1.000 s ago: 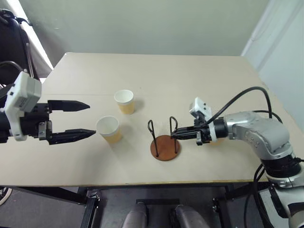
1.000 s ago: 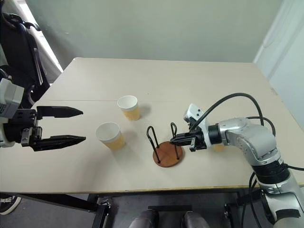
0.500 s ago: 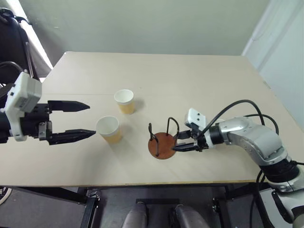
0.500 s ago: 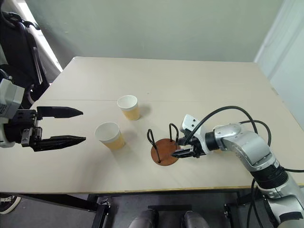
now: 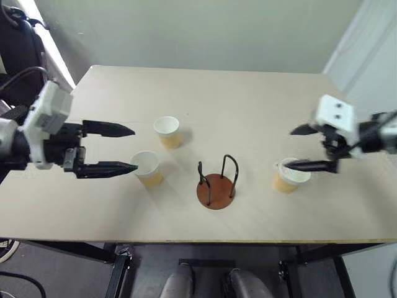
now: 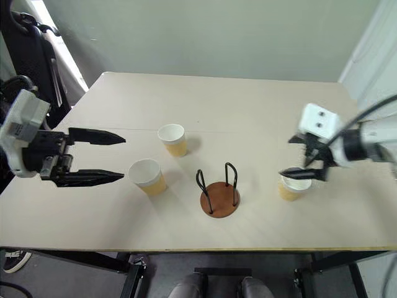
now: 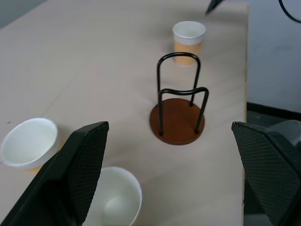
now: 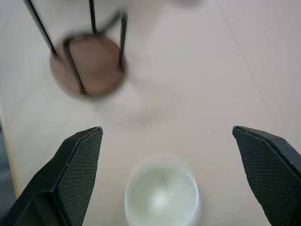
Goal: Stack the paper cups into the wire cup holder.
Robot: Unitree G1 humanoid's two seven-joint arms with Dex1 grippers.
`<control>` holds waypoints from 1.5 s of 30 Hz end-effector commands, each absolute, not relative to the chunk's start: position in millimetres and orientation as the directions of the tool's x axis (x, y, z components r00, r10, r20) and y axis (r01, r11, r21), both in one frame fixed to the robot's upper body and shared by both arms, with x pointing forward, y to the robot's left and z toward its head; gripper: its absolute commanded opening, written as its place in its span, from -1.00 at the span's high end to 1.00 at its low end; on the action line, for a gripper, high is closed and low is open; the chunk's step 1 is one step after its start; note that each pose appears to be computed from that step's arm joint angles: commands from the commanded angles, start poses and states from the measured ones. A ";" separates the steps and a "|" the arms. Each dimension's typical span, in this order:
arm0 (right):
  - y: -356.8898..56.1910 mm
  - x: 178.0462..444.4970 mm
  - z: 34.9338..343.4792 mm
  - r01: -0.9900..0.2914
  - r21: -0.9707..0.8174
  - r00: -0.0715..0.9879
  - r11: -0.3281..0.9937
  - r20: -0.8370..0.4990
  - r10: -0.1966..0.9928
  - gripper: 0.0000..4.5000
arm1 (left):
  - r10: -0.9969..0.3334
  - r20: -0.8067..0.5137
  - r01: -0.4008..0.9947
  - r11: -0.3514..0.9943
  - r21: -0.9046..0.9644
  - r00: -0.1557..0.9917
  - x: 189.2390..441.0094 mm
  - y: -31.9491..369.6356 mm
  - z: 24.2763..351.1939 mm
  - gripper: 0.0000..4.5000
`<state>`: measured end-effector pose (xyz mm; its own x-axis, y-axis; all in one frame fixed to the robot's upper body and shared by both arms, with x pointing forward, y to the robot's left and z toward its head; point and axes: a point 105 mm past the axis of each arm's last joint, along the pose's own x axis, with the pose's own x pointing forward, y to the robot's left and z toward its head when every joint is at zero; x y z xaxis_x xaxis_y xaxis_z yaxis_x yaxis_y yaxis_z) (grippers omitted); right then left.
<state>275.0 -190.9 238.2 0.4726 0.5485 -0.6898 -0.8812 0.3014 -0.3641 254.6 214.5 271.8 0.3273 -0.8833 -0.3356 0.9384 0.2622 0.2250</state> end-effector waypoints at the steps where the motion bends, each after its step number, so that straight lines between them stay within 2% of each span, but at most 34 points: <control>1: -203.4 268.9 225.2 -0.887 -0.364 0.461 0.283 -0.733 0.500 -0.99 | -0.897 -0.347 0.949 0.193 0.249 0.274 254.3 201.8 271.6 -1.00; 6: -199.4 270.5 205.7 -0.900 -0.335 0.435 0.280 -0.744 0.508 -0.99 | -0.906 -0.342 0.950 0.158 0.270 0.248 253.1 193.0 269.2 -1.00; 15: -190.0 290.4 175.1 -0.915 -0.300 0.400 0.270 -0.760 0.511 -0.99 | -0.891 -0.357 0.942 0.184 0.282 0.281 247.3 197.3 268.0 -1.00; 18: -193.1 293.5 163.7 -0.921 -0.281 0.383 0.270 -0.778 0.497 -0.74 | -0.882 -0.359 0.936 0.209 0.283 0.306 243.3 200.3 269.0 -1.00; 19: -194.9 294.6 163.0 -0.920 -0.285 0.386 0.270 -0.782 0.490 -0.60 | -0.878 -0.362 0.934 0.217 0.283 0.314 242.5 201.7 268.8 -1.00; 28: -198.5 296.7 173.9 -0.923 -0.301 0.383 0.239 -0.778 0.498 0.94 | -0.868 -0.357 0.926 0.251 0.283 0.345 238.4 204.3 268.6 -1.00; 32: -198.1 295.1 180.4 -0.927 -0.301 0.376 0.225 -0.770 0.516 0.97 | -0.863 -0.352 0.920 0.267 0.287 0.361 240.6 205.8 267.9 -1.00; 34: -193.7 294.8 196.6 -0.926 -0.314 0.376 0.209 -0.740 0.558 0.97 | -0.863 -0.350 0.918 0.270 0.289 0.364 241.1 205.8 267.8 -1.00; 40: -144.9 298.5 287.1 -0.889 -0.440 0.359 0.124 -0.504 0.785 0.97 | -0.858 -0.341 0.911 0.291 0.292 0.384 243.8 208.9 267.1 -1.00; 42: -122.2 297.4 301.3 -0.883 -0.461 0.320 0.089 -0.452 0.833 0.97 | -0.858 -0.338 0.909 0.296 0.292 0.388 244.8 209.2 266.6 -1.00; 45: -93.9 290.6 301.5 -0.889 -0.457 0.229 0.004 -0.438 0.869 0.97 | -0.858 -0.334 0.909 0.300 0.290 0.390 245.3 209.0 265.3 -1.00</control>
